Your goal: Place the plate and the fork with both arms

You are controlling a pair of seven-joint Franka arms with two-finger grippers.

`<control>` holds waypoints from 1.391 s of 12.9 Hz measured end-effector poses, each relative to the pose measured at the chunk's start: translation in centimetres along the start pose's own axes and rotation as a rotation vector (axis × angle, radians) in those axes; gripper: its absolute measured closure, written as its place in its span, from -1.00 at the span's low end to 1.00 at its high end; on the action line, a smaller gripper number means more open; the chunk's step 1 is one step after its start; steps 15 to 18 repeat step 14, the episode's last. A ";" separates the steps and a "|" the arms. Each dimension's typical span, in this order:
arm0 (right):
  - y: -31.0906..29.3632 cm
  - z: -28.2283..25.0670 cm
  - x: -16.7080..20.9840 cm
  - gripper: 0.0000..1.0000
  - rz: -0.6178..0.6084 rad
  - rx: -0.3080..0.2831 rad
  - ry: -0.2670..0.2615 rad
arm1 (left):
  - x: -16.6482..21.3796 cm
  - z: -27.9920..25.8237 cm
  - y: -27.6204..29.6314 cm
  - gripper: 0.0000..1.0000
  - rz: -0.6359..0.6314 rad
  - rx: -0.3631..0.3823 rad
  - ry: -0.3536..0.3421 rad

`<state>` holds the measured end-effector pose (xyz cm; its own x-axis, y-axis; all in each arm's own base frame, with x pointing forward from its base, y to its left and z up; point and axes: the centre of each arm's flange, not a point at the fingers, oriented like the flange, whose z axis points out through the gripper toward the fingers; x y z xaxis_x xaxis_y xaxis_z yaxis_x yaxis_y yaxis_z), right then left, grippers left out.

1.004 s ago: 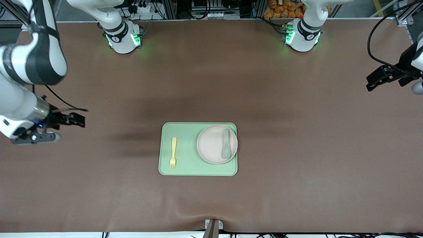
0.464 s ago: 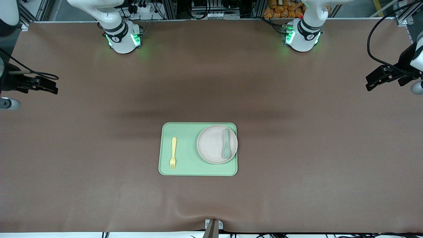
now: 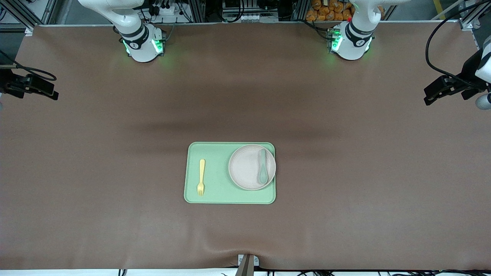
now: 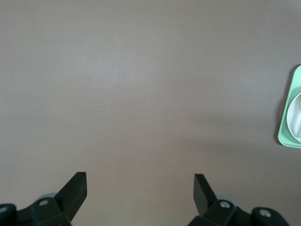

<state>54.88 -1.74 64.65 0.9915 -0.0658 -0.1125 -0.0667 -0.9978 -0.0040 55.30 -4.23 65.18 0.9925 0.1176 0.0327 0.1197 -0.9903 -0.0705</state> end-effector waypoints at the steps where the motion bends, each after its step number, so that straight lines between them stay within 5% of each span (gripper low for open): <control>1: 0.1 -0.2 -0.1 -1.00 0.001 0.001 0.005 | 0.0 0.0 0.1 -1.00 0.002 0.000 0.000; 18: 0.6 -0.8 0.4 -1.00 -0.047 -0.011 0.062 | -1.7 -0.9 1.0 -1.00 0.050 -0.079 -0.054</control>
